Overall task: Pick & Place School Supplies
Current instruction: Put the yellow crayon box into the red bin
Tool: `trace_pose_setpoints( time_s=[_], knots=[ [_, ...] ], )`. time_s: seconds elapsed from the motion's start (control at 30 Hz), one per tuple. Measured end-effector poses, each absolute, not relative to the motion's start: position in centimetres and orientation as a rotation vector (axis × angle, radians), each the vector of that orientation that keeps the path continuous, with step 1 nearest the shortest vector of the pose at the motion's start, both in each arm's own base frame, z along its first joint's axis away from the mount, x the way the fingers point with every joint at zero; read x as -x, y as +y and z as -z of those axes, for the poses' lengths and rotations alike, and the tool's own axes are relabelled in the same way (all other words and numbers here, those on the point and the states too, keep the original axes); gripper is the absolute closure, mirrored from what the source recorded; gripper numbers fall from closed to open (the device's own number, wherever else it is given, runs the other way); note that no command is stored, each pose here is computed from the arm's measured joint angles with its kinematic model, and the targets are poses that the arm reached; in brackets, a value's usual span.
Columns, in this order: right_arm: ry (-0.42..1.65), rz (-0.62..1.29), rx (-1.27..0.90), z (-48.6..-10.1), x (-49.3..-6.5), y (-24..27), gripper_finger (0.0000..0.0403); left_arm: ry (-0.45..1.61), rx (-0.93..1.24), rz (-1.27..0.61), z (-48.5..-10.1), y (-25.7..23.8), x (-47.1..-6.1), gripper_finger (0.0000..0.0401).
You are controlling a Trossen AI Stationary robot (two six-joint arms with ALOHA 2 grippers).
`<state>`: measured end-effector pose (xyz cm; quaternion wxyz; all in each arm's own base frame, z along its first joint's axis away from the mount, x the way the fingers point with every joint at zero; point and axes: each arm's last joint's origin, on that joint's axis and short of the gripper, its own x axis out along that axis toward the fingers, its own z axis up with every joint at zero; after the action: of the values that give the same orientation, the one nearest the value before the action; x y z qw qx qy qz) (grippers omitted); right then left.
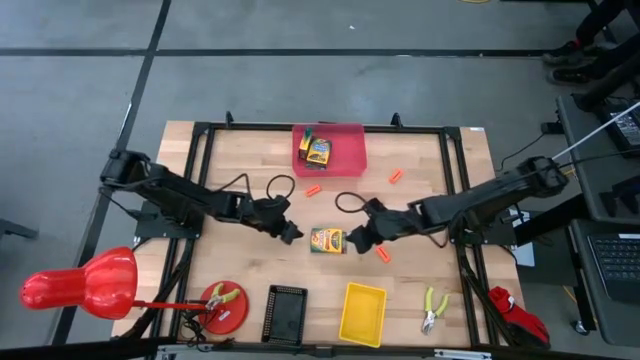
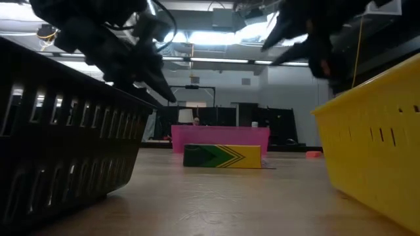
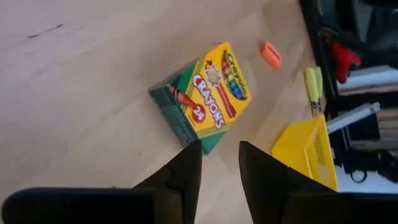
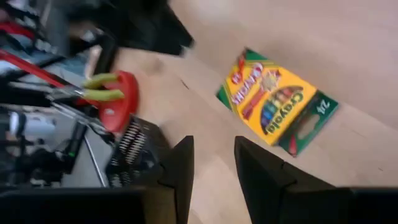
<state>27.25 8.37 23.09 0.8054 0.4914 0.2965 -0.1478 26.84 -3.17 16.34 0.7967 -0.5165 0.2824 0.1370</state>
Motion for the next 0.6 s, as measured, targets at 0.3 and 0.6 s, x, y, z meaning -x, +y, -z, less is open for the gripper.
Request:
trace_pose_setpoints(
  time_s=[0.3,0.6],
  knots=[
    [0.591,0.271,-1.060,-25.2,-24.8,10.4,0.0286,0.726,1.163,-0.338,-15.6,-3.2,-30.5,0.0315],
    [0.570,0.267,-1.095,-25.3,-23.4,13.1,0.0286,0.825,1.159,-0.503,-15.5,-3.2,-31.5,0.0334]
  ],
)
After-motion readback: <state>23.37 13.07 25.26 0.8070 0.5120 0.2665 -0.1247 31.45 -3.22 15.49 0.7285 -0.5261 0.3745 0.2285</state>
